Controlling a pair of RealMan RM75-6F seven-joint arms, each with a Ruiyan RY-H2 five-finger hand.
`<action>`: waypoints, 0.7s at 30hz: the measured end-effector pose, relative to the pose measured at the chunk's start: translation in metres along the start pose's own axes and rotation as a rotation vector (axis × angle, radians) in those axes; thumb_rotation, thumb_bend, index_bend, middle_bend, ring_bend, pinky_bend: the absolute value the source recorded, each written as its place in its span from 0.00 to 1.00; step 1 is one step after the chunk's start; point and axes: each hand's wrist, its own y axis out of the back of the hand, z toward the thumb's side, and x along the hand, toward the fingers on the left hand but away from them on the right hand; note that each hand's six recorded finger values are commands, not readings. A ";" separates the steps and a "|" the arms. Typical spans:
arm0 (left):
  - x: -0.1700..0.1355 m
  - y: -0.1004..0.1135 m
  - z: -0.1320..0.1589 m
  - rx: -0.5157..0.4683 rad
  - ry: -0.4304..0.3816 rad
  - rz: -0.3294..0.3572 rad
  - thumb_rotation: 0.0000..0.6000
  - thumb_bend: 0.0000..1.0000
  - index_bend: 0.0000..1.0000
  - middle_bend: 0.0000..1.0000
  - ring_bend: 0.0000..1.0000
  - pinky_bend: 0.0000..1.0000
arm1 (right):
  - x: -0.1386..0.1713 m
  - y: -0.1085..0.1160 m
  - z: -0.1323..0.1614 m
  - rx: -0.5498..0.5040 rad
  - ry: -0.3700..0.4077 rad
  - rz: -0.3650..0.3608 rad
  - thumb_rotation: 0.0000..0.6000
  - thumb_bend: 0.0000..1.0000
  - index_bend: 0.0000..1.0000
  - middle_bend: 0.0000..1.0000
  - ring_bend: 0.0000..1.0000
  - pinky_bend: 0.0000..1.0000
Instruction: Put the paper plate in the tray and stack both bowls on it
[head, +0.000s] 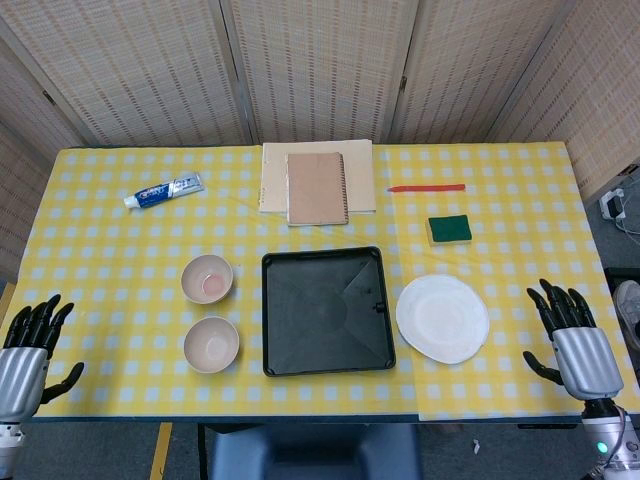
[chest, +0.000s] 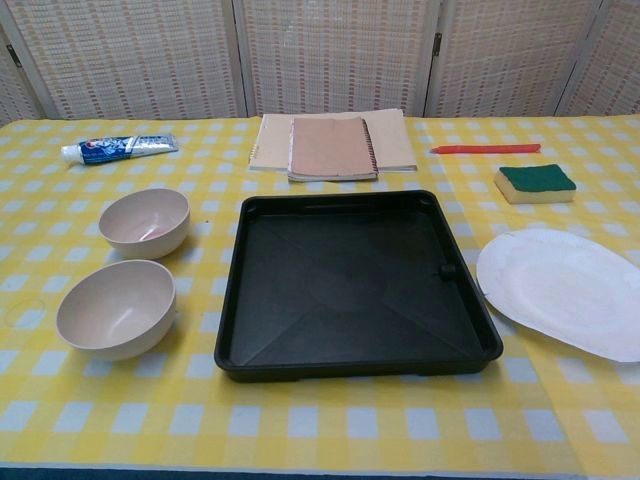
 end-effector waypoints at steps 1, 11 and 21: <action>0.000 0.000 0.000 0.000 0.002 -0.001 1.00 0.33 0.00 0.00 0.00 0.00 | 0.000 -0.001 0.000 0.002 -0.001 0.003 1.00 0.27 0.00 0.00 0.00 0.00; 0.003 0.001 0.003 -0.012 -0.008 0.000 1.00 0.33 0.00 0.00 0.00 0.00 | 0.008 -0.007 0.003 0.021 0.034 0.038 1.00 0.27 0.12 0.00 0.00 0.00; -0.001 0.001 0.007 -0.045 -0.031 -0.022 1.00 0.34 0.00 0.00 0.00 0.00 | 0.016 -0.042 0.020 0.021 0.167 0.049 1.00 0.27 0.49 0.10 0.08 0.00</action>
